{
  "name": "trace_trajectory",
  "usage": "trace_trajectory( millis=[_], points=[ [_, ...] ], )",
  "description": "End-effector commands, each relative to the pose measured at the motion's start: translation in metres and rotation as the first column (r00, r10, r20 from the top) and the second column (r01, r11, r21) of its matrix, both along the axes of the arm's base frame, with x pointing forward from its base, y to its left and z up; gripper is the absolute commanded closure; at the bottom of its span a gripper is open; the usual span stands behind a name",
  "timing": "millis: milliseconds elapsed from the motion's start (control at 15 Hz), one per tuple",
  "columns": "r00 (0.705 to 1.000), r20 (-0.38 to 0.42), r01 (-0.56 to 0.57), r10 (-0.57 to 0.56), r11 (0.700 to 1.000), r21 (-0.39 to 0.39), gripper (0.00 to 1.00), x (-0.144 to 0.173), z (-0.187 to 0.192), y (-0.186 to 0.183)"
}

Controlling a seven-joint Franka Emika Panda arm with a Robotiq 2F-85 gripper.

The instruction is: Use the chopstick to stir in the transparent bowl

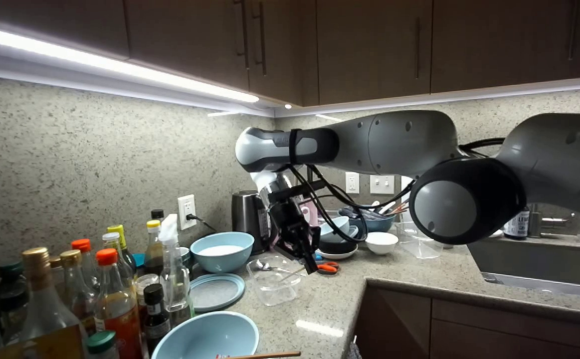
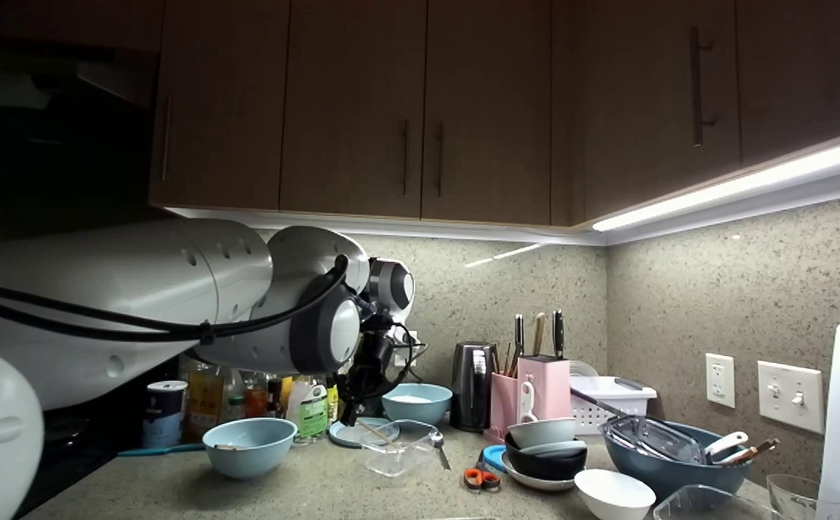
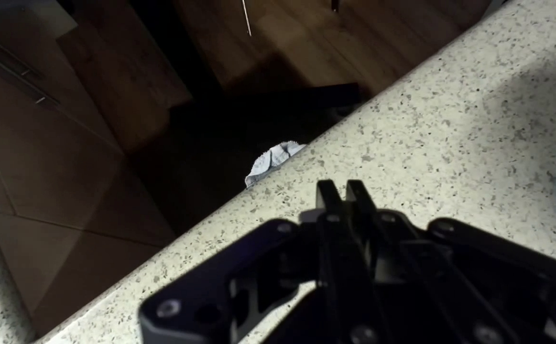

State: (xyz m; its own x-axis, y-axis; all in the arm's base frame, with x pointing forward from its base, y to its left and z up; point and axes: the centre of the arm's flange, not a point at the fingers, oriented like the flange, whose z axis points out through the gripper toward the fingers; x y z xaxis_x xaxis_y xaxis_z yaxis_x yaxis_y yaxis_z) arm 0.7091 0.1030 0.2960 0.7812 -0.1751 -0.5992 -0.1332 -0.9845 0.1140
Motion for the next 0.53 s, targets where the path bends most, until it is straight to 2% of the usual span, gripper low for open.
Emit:
trace_trajectory(
  millis=[0,267,467],
  points=[
    [0.999,-0.007,0.036,-0.036,0.999,0.002,0.98,-0.017,0.010,0.021],
    [1.000,0.000,0.024,-0.024,1.000,-0.004,0.98,-0.017,0.010,0.039],
    [1.000,0.019,-0.013,0.013,0.999,0.036,0.98,-0.006,0.009,0.054]
  ],
)
